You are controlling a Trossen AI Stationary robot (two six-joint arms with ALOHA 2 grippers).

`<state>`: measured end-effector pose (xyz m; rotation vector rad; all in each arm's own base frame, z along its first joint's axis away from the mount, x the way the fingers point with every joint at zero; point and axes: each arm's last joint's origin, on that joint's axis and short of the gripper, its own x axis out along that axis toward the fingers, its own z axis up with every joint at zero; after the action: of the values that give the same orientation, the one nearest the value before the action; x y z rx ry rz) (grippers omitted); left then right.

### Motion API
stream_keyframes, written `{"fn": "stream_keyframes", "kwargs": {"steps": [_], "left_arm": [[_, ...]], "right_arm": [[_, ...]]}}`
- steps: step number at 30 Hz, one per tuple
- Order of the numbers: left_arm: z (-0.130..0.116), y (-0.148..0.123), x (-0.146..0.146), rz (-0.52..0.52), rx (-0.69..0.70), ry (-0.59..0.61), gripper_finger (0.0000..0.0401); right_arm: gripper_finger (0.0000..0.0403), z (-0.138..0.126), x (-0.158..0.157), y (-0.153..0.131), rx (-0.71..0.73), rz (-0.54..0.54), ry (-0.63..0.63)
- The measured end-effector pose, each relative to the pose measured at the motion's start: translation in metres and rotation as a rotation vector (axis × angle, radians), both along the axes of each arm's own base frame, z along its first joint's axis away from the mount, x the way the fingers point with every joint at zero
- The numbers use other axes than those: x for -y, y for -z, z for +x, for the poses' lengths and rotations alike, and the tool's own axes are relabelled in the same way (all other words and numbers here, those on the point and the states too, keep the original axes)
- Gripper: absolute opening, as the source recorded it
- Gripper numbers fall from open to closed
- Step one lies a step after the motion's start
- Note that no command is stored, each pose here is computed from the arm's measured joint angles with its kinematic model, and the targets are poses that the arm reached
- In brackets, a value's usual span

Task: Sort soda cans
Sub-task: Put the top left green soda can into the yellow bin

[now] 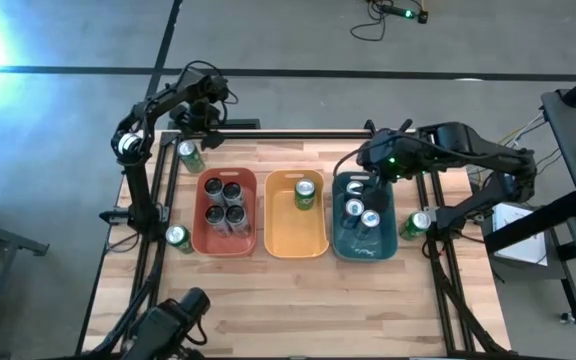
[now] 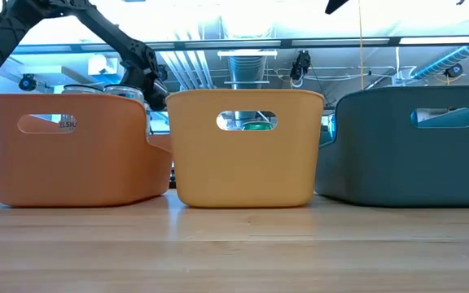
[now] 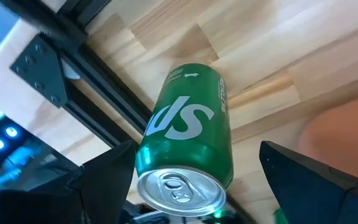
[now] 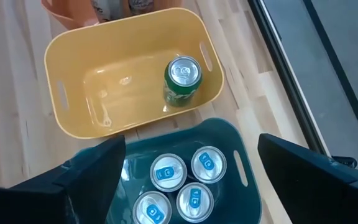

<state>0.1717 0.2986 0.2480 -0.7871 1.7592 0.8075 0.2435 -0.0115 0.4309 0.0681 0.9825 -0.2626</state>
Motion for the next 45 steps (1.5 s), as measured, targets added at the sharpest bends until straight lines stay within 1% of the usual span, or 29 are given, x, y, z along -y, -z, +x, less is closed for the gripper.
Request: {"fn": "stream_keyframes", "kwargs": {"steps": [6, 8, 10, 16, 22, 24, 28, 33, 35, 37, 45], "left_arm": [[0.0, 0.004, -0.001, -0.057, 0.01, 0.175, 0.0328], [0.0, 0.005, -0.003, -0.068, -0.007, 0.229, 0.0328], [0.0, 0.01, -0.005, -0.075, -0.042, 0.257, 0.0328], [0.005, 0.027, -0.01, -0.121, -0.066, 0.271, 0.0328], [0.015, 0.035, -0.002, -0.158, -0.079, 0.332, 0.0327], [0.014, 0.038, 0.0, -0.162, -0.108, 0.336, 0.0327], [0.006, 0.049, 0.006, -0.166, -0.216, 0.337, 0.0327], [-0.004, 0.065, 0.023, -0.264, -0.256, 0.366, 0.0327], [-0.005, 0.07, 0.029, -0.293, -0.275, 0.397, 0.0327], [-0.004, 0.07, 0.03, -0.288, -0.29, 0.417, 0.0327], [-0.003, 0.066, 0.028, -0.272, -0.284, 0.412, 0.0327]], "right_arm": [[0.0364, -0.002, 0.0, 0.0, -0.001, 0.031, 0.025], [0.0364, -0.002, -0.001, 0.001, -0.006, 0.057, 0.036], [0.0364, -0.003, -0.001, 0.001, -0.009, 0.064, 0.045], [0.0364, -0.003, -0.002, 0.001, -0.01, 0.082, 0.04], [0.0364, -0.003, -0.002, 0.001, -0.01, 0.082, 0.037], [0.0364, -0.003, -0.002, 0.001, -0.01, 0.082, 0.037], [0.0364, -0.003, -0.002, 0.001, -0.012, 0.083, 0.038], [0.0364, -0.003, -0.002, 0.002, -0.014, 0.083, 0.038], [0.0364, -0.003, -0.002, 0.002, -0.015, 0.079, 0.033], [0.0364, -0.003, -0.002, 0.002, -0.016, 0.076, 0.028], [0.0364, -0.003, -0.002, 0.002, -0.017, 0.073, 0.023]]}}
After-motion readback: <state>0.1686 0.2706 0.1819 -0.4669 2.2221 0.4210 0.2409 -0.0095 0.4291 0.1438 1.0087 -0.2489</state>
